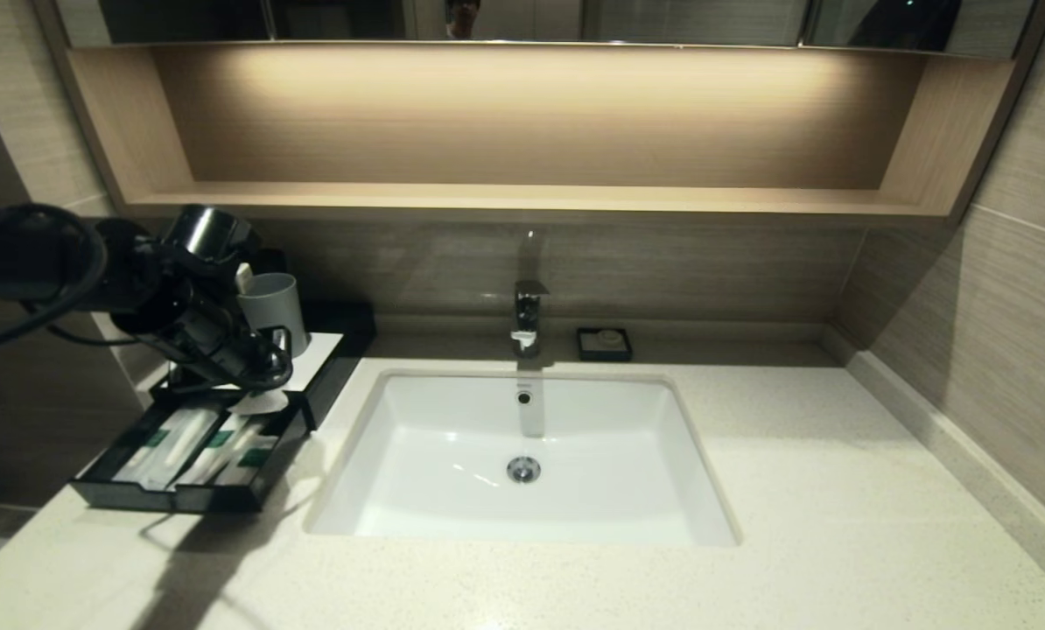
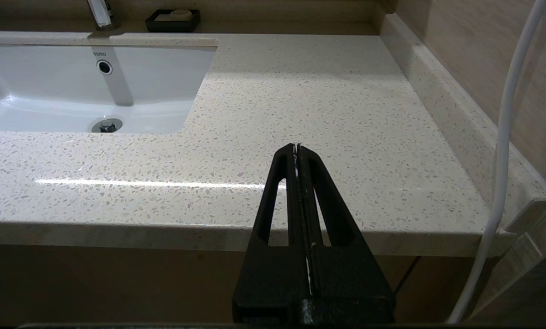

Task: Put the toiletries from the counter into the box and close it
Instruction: Place the bathroom toiletry into the drawer

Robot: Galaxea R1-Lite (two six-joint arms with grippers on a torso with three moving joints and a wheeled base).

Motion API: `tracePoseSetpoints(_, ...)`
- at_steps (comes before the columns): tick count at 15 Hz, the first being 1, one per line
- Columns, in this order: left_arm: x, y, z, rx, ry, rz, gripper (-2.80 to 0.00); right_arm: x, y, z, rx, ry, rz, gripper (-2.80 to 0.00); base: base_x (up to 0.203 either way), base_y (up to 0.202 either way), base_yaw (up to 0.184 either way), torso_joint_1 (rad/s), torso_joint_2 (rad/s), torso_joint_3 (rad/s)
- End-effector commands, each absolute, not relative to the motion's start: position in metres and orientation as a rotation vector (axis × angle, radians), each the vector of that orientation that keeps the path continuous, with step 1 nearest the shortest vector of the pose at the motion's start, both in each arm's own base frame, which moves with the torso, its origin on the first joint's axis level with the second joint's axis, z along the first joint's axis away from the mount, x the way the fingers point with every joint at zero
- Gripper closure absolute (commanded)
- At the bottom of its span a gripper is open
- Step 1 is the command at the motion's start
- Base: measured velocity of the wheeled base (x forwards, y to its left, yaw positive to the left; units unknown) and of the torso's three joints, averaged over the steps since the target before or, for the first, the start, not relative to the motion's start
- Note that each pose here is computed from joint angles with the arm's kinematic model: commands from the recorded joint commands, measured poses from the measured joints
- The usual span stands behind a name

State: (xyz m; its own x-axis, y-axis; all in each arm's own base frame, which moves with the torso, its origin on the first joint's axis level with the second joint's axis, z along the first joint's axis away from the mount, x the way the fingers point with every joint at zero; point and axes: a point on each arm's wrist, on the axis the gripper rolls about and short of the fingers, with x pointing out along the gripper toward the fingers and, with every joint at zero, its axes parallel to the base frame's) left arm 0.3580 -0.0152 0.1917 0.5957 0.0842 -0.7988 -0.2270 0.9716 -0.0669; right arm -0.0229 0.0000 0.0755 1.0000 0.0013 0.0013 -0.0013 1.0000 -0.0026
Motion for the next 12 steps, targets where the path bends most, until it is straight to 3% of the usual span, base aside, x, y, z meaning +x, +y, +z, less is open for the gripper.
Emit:
tracePoseSetpoints(1, 0.36, -0.007, 0.186, -0.157, 0.937, 0.197, 0.0, -0.023, 0.0, 0.075, -0.003, 0.002, 0.002, 0.0, 0.0, 0.0, 0.0, 0.0, 0.0, 0.0)
tracePoseSetpoints(12, 0.374, 0.018, 0.165, -0.132, 0.988, 0.234, 0.0, -0.023, 0.0, 0.075, -0.003, 0.0, 0.002, 0.0, 0.0, 0.0, 0.0, 0.0, 0.0, 0.0)
